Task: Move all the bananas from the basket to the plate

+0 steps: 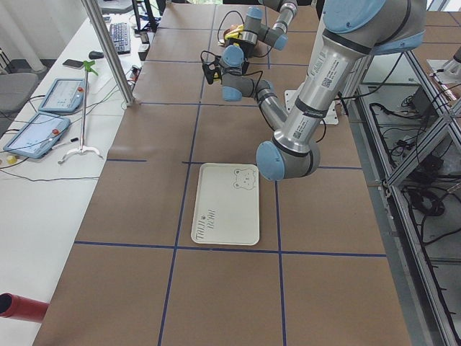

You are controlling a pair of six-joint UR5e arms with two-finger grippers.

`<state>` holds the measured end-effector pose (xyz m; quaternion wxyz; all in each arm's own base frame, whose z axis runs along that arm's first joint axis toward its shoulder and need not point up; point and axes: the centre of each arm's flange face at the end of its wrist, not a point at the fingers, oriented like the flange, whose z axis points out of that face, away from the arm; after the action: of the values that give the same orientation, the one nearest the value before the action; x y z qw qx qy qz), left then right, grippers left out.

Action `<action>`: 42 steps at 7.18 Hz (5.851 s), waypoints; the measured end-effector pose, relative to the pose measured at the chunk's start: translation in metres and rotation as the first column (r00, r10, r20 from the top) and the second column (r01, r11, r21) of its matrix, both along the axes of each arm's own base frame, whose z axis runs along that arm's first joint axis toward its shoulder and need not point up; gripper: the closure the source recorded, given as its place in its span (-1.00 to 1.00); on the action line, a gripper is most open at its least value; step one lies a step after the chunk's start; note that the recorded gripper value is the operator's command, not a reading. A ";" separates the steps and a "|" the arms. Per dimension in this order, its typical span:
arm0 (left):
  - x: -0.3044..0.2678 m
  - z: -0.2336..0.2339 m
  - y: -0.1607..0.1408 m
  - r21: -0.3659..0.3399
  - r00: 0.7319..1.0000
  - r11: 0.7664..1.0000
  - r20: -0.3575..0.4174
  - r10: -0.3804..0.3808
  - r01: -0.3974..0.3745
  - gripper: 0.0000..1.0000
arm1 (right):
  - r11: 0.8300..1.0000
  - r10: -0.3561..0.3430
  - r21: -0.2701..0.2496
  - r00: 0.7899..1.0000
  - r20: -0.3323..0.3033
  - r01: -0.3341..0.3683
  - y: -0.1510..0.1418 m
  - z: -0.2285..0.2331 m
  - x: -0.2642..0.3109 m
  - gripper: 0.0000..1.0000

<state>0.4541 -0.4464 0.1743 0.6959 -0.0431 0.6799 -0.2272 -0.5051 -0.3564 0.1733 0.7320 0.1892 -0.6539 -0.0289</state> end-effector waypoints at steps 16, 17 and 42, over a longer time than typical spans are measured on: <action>-0.086 0.097 0.012 -0.055 0.896 0.998 0.442 0.030 -0.007 1.00 | 0.978 -0.090 -0.209 0.924 -0.372 0.011 -0.051 0.021 0.137 -0.99; -0.112 0.121 0.027 -0.052 0.854 0.998 0.517 0.057 -0.035 1.00 | 0.984 -0.108 -0.177 0.882 -0.460 0.028 -0.054 0.047 0.155 -0.99; -0.363 0.381 -0.052 0.027 0.850 0.999 0.526 -0.030 0.018 -1.00 | 0.969 -0.239 -0.123 0.707 -0.666 0.212 -0.047 0.267 0.388 -0.97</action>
<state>0.0915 -0.4989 0.5549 0.8528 0.0365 0.4666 -0.2318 -0.1168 -0.4037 0.4407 0.9133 0.0706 -0.3620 -0.1724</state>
